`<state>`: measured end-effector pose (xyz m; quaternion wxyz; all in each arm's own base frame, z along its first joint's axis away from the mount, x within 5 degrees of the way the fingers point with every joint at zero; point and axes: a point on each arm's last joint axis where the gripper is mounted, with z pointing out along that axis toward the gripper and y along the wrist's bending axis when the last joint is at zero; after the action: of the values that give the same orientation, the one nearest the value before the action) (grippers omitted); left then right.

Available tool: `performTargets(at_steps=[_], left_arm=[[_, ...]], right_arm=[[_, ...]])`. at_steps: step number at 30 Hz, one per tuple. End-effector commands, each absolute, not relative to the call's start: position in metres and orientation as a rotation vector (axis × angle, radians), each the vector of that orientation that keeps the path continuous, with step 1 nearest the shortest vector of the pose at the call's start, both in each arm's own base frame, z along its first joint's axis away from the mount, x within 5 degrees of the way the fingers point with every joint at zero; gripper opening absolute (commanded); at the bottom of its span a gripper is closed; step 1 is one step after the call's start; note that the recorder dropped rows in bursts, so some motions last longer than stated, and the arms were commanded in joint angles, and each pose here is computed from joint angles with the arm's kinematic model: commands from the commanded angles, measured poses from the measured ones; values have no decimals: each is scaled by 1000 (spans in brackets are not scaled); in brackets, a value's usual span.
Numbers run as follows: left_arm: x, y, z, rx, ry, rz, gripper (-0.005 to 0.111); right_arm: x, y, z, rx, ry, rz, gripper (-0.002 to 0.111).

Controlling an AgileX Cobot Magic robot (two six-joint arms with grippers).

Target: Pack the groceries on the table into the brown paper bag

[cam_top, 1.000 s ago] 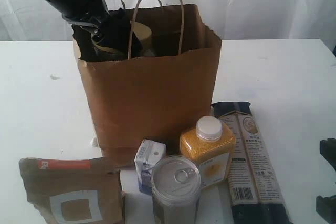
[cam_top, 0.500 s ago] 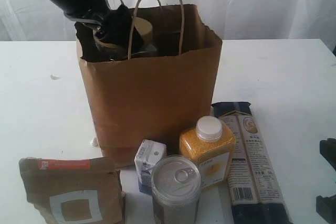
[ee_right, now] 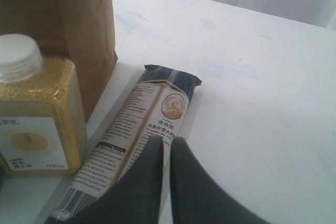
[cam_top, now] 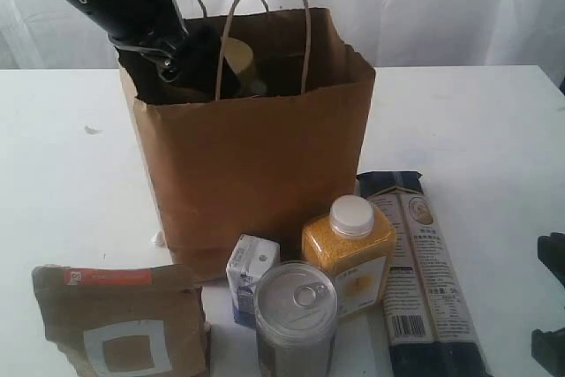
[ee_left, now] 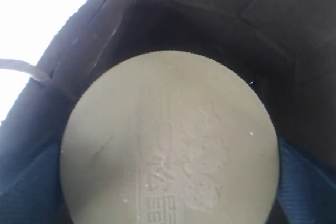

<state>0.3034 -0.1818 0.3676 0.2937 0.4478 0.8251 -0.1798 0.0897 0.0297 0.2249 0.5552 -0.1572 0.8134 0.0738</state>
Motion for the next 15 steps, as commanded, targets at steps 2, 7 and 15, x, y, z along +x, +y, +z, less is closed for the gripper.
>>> performTargets(at_steps=[2, 7, 15], left_arm=[[299, -183, 374, 1170, 2179, -506, 105], [297, -183, 373, 1260, 2151, -499, 105], [295, -183, 373, 1306, 2136, -489, 105]], right_arm=[[89, 29, 225, -369, 1914, 172, 5], [89, 29, 225, -369, 1914, 172, 5], [89, 29, 225, -369, 1914, 172, 5]])
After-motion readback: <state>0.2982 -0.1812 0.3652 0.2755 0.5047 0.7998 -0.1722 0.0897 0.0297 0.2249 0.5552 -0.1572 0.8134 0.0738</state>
